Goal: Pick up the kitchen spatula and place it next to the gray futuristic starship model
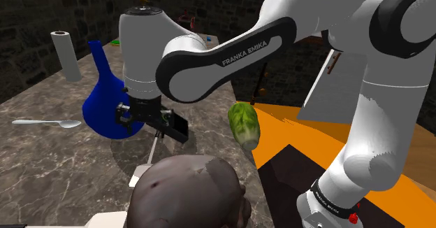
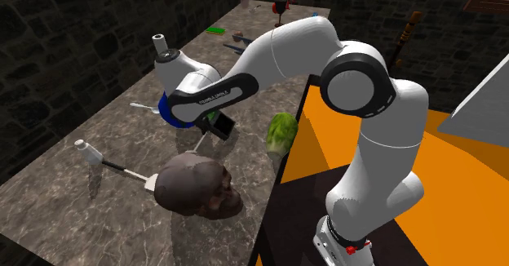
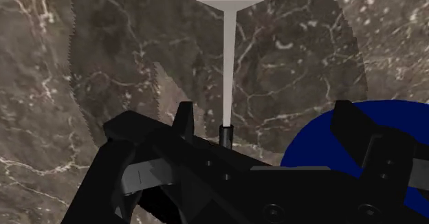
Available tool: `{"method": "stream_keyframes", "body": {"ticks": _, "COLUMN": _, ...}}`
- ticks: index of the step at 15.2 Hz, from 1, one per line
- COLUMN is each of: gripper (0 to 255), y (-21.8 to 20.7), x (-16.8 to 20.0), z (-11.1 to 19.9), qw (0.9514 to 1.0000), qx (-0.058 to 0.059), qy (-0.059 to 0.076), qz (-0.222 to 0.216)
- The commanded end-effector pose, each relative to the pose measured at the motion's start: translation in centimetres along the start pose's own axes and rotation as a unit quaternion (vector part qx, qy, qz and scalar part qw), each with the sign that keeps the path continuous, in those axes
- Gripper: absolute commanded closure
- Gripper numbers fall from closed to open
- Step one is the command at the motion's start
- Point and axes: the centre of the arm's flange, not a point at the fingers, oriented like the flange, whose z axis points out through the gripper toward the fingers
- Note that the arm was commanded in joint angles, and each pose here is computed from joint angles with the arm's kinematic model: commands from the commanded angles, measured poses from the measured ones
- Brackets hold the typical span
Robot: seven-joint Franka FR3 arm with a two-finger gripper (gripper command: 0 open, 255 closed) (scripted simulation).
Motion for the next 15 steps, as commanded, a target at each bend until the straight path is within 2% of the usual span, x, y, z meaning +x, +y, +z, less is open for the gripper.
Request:
{"method": "stream_keyframes", "body": {"ticks": 1, "gripper": 0, "y": 0.91, "x": 1.62, "z": 4.57, "qw": 0.9994, "qx": -0.030, "qy": -0.011, "qz": 0.015}}
{"method": "stream_keyframes", "body": {"ticks": 2, "gripper": 0, "y": 0.96, "x": 1.60, "z": 5.40, "qw": 0.9994, "qx": -0.030, "qy": -0.011, "qz": 0.015}}
{"method": "stream_keyframes", "body": {"ticks": 10, "gripper": 0, "y": 0.96, "x": 1.60, "z": 5.40, "qw": 0.9994, "qx": -0.030, "qy": -0.011, "qz": 0.015}}
{"method": "stream_keyframes", "body": {"ticks": 11, "gripper": 255, "y": 0.85, "x": 1.62, "z": 5.42, "qw": 0.9994, "qx": -0.030, "qy": -0.011, "qz": 0.015}}
{"method": "stream_keyframes", "body": {"ticks": 15, "gripper": 255, "y": 0.89, "x": 1.62, "z": 5.44, "qw": 0.9994, "qx": -0.030, "qy": -0.011, "qz": 0.015}}
